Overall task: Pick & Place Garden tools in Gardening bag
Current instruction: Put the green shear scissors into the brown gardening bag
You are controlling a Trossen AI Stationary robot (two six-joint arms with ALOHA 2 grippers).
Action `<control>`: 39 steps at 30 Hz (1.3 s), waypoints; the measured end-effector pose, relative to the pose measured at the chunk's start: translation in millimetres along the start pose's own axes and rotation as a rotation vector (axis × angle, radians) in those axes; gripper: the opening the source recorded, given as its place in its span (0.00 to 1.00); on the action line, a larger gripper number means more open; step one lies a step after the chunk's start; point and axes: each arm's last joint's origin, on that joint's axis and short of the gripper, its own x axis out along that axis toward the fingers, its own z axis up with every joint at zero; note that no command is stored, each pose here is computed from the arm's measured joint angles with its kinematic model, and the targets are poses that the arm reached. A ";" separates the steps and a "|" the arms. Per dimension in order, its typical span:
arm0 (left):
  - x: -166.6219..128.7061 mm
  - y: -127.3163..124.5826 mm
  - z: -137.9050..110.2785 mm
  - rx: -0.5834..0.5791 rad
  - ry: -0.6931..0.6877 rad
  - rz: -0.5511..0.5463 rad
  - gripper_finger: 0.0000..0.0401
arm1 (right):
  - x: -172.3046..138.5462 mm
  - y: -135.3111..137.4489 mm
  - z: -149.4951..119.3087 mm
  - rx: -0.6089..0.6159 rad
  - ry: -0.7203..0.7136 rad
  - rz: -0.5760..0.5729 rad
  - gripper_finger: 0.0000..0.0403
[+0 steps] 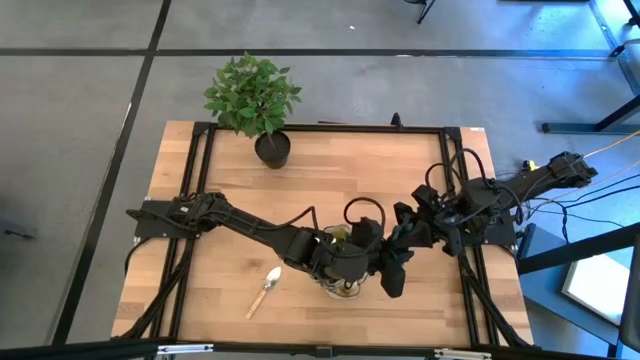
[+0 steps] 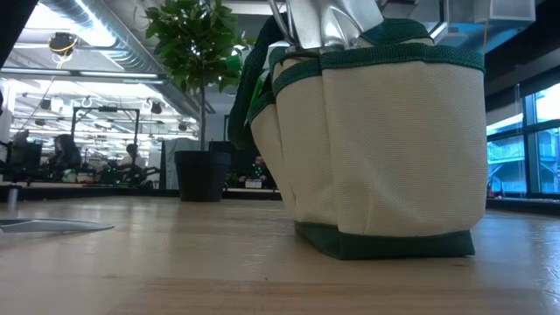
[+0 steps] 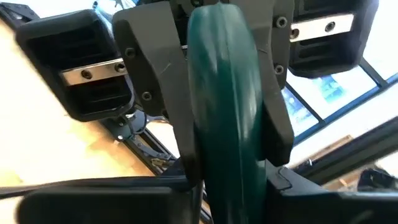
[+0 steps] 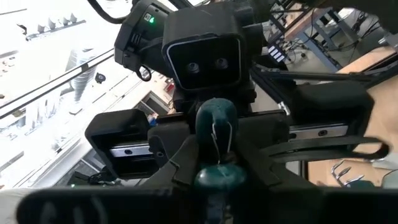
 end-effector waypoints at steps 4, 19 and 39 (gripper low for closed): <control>-8.7 -5.6 -6.4 0.031 0.064 -0.026 0.35 | -0.9 -0.5 -1.2 0.019 0.022 -0.003 0.15; -68.2 -35.4 -20.5 -0.039 0.063 0.023 0.45 | -2.5 3.7 -2.2 -0.024 0.163 0.146 0.15; -132.9 -60.7 -62.2 -0.076 -0.258 0.177 0.30 | 42.0 -59.8 28.9 0.008 0.305 0.263 0.15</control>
